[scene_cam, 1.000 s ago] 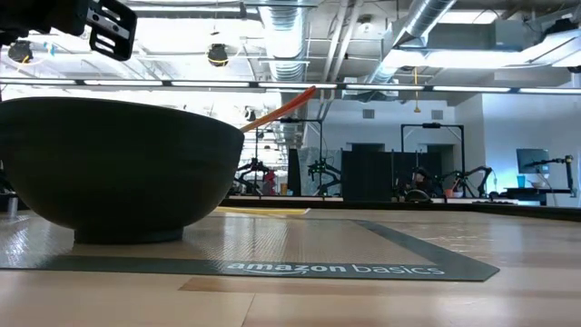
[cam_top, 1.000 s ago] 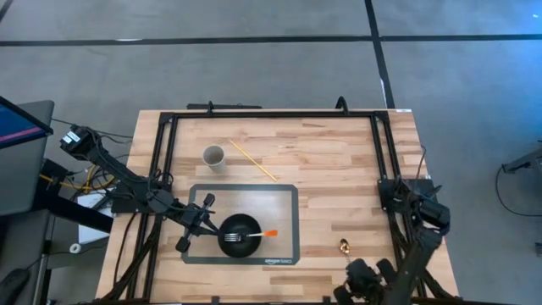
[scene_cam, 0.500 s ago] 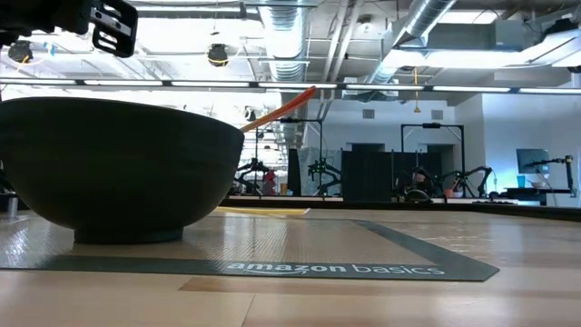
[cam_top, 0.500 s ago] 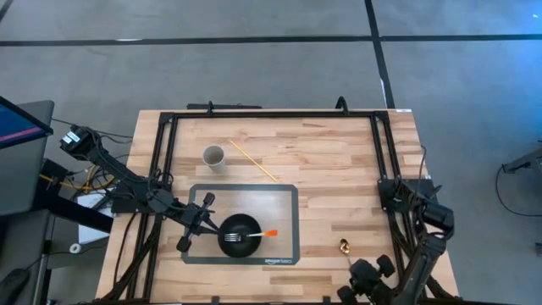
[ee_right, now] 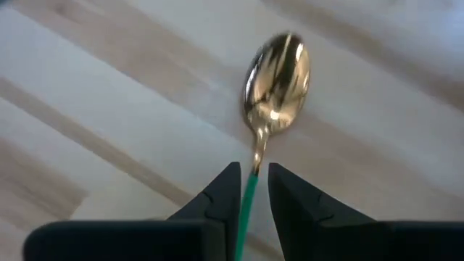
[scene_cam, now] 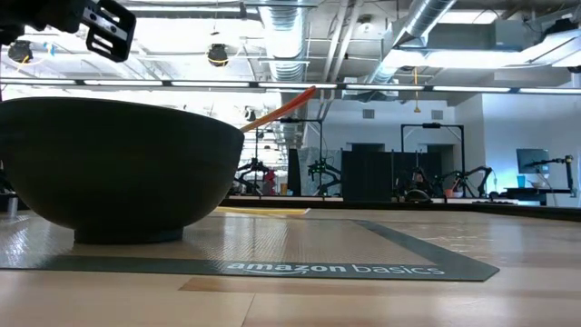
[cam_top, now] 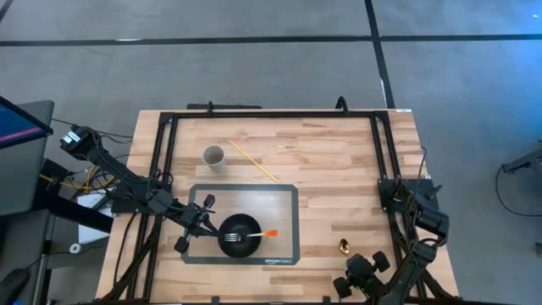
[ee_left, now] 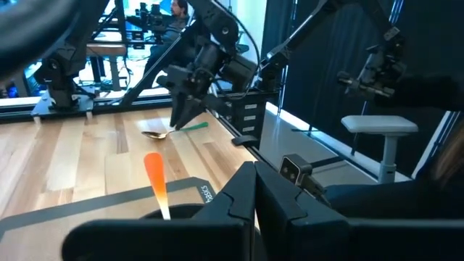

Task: Pick & Place Utensil
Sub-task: Put the green spoon into the black bowl on the mat

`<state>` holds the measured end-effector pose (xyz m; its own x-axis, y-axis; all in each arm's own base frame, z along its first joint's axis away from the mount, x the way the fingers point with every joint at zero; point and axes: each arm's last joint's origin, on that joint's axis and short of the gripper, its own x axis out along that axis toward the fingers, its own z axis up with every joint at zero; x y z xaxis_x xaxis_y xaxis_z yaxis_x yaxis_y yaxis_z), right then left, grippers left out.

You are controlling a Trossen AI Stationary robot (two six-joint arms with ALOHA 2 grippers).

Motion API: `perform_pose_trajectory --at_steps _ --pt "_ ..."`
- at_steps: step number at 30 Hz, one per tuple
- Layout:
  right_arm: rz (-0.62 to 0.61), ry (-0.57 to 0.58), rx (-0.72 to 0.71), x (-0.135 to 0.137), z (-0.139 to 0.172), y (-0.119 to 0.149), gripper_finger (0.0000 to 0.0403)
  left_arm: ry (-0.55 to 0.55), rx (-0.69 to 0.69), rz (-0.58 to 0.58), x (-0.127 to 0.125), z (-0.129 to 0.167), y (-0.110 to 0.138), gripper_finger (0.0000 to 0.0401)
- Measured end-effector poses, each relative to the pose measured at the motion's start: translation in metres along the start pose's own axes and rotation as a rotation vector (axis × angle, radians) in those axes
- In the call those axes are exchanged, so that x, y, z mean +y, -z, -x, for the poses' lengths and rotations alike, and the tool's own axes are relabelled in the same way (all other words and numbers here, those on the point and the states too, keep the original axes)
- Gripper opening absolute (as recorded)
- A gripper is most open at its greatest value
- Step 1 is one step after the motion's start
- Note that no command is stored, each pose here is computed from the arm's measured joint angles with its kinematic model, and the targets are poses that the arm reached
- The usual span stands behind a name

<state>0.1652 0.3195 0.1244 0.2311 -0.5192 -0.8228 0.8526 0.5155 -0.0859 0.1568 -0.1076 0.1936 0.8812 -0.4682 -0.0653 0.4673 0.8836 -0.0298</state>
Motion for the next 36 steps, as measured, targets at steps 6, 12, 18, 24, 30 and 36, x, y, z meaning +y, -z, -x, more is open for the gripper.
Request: perform_pose_trajectory --at_steps 6,12,18,24,30,36 --pt "-0.031 -0.066 0.031 -0.001 -0.013 0.009 0.0065 0.001 -0.004 0.004 0.000 0.000 0.000 0.0006" --pt "-0.020 -0.057 0.015 -0.003 -0.017 0.009 0.0065 0.001 -0.004 0.004 0.000 0.000 0.000 0.0006" --pt "0.028 -0.106 -0.072 -0.005 -0.023 0.009 0.0065 0.001 -0.003 0.004 0.000 0.000 0.000 0.0006" --pt "-0.020 -0.187 -0.173 -0.016 -0.050 0.010 0.0065 0.003 -0.004 0.023 0.000 0.000 0.000 0.0006" --pt "0.088 -0.227 -0.278 -0.019 -0.058 0.011 0.0055 0.004 -0.003 0.023 0.000 0.000 0.000 0.0006" --pt "0.172 -0.197 -0.246 -0.015 -0.059 0.007 0.0012 0.004 -0.003 0.030 0.000 0.000 0.000 0.0006"
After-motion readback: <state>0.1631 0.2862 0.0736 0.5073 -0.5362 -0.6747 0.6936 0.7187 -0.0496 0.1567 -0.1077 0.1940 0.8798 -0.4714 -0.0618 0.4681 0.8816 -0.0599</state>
